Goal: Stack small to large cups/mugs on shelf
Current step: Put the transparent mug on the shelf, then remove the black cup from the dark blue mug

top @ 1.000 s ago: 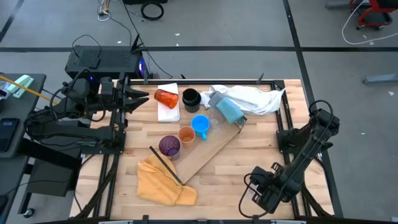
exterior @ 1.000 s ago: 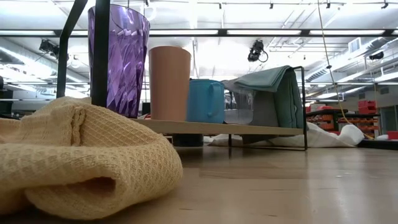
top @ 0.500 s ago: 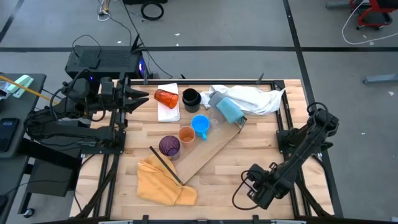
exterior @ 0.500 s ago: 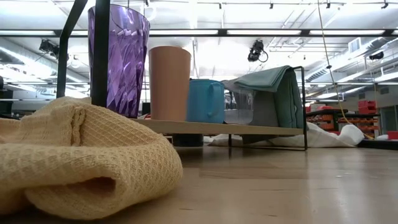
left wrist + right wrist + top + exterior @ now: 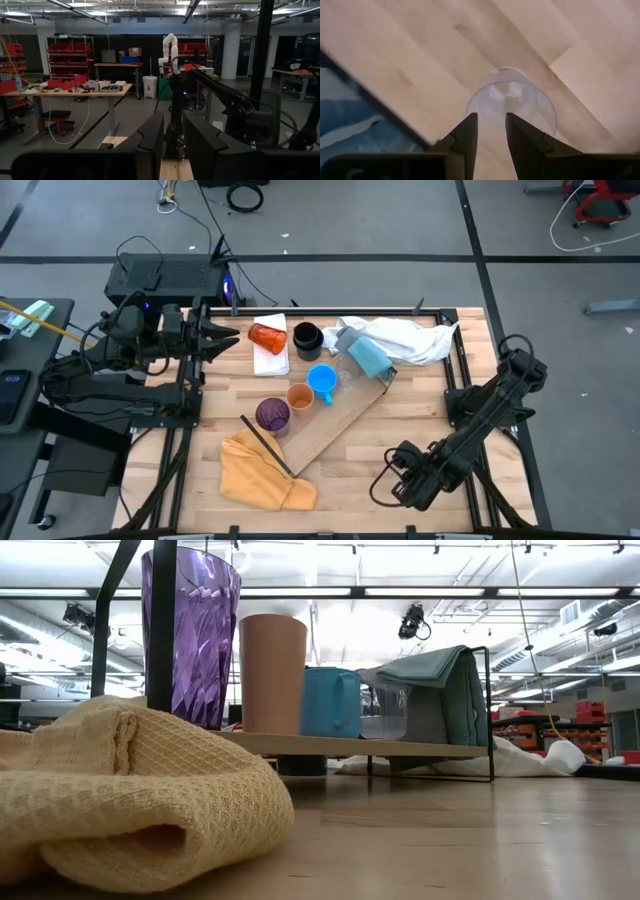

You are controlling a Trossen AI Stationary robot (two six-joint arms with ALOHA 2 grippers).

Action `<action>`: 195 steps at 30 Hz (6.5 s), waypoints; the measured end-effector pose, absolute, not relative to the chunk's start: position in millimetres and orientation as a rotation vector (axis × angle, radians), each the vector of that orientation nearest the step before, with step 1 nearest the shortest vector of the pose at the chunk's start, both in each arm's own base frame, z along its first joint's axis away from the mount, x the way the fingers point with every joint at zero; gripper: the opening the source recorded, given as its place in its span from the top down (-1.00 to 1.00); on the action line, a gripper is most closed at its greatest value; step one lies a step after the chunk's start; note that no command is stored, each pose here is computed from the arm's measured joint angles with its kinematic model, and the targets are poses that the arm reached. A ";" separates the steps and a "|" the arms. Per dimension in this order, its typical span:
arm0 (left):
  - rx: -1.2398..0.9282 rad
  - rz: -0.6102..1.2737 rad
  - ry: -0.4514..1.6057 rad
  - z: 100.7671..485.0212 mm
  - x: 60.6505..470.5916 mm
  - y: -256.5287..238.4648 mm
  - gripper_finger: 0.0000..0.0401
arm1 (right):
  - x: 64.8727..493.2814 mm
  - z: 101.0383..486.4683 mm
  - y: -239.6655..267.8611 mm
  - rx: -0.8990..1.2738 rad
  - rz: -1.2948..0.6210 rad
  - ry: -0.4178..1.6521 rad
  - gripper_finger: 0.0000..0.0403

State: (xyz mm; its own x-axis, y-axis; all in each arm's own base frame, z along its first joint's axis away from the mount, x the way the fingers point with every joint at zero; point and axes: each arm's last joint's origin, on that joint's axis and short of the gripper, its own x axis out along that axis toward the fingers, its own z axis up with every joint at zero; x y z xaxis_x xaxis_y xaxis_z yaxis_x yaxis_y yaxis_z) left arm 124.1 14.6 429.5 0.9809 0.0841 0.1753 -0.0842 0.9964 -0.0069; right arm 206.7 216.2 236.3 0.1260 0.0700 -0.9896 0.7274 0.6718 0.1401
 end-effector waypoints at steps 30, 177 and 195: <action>0.007 0.085 -0.177 429.6 124.1 14.7 0.57 | 185.0 223.3 182.8 0.843 -0.655 1.515 0.31; 0.041 0.088 -0.138 426.1 124.5 14.7 0.59 | 297.6 268.8 -27.6 0.813 -0.809 1.319 0.92; 0.041 0.088 -0.136 425.8 124.5 14.7 0.60 | 299.3 269.7 -24.6 0.816 -0.792 1.303 0.72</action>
